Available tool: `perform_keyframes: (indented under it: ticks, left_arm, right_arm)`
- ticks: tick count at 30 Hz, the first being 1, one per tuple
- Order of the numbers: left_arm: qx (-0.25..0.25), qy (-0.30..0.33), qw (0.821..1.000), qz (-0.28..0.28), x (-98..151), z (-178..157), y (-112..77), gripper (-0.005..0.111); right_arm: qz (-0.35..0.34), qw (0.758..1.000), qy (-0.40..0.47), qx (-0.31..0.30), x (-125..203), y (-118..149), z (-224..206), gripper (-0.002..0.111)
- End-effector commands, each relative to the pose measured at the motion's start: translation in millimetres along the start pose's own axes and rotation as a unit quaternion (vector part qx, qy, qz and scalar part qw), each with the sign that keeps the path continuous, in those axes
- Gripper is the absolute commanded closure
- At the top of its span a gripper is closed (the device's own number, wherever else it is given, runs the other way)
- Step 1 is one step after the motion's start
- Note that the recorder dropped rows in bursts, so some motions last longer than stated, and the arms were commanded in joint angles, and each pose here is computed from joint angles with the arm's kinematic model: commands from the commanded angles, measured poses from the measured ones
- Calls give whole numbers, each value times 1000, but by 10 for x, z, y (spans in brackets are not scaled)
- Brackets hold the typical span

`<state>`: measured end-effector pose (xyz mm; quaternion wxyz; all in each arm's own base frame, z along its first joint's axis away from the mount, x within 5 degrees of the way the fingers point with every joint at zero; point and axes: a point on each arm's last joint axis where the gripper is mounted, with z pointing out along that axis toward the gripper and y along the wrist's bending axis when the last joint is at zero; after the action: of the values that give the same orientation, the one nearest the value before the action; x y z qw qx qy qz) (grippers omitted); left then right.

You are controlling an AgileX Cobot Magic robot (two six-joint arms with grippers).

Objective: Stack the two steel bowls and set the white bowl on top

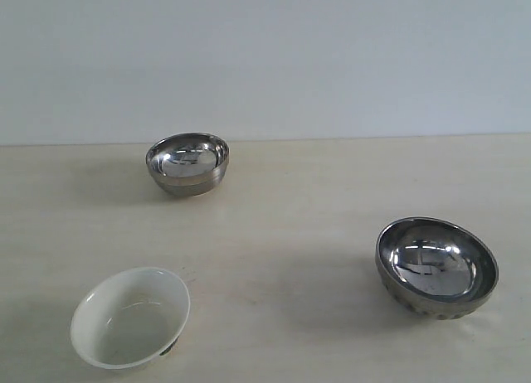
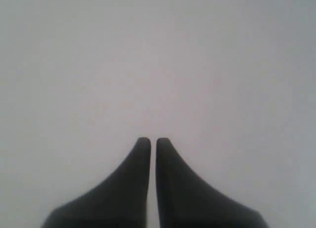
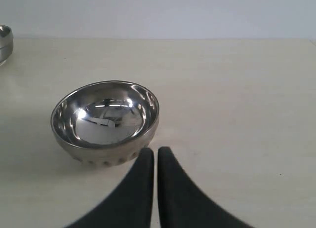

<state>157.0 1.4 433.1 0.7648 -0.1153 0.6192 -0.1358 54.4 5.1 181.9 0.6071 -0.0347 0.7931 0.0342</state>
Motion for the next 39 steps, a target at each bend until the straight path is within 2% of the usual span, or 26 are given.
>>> perform_keyframes:
  ticks: [1,5,7,10,12,13,16,19,22,24,26,30,32,37,39]
  left_arm:
    - [-93,219,967,87,166,575,119,103]
    - [-92,343,919,170,297,921,163,103]
    - [-71,384,905,168,400,1061,151,103]
    - [-14,416,900,129,621,1228,95,103]
    - [41,436,889,132,805,1341,68,103]
    - [53,447,885,120,911,1404,76,103]
    - [48,466,883,38,1263,1634,143,103]
    - [47,491,870,15,1687,1847,219,100]
    - [52,521,852,22,2086,2050,239,82]
    - [73,540,837,40,2309,2154,164,62]
    - [85,546,832,62,2467,2250,87,48]
    - [66,536,839,69,2620,2473,15,50]
    - [52,542,836,68,2662,2579,32,51]
    - [-7,581,810,83,2812,2759,146,51]
    - [-11,597,797,91,2870,2801,165,51]
  right_arm:
    - [-3,1000,-4,1,-7,-2,-3,108]
    - [-3,1000,-4,1,-7,-2,-3,108]
    - [-3,1000,-4,1,-7,-2,-3,108]
    - [-3,1000,-4,1,-7,-2,-3,108]
    - [-3,1000,-4,1,-7,-2,-3,108]
    - [-3,1000,-4,1,-7,-2,-3,108]
    - [-3,1000,-4,1,-7,-2,-3,108]
    - [-3,1000,-4,1,-7,-2,-3,108]
    - [-3,1000,-4,1,-7,-2,-3,108]
    - [-3,1000,-4,1,-7,-2,-3,108]
    - [-3,1000,-4,1,-7,-2,-3,108]
    - [-3,1000,-4,1,-7,-2,-3,108]
    - [-3,1000,-4,1,-7,-2,-3,108]
    - [-3,1000,-4,1,-7,-2,-3,108]
    - [-3,1000,-4,1,-7,-2,-3,108]
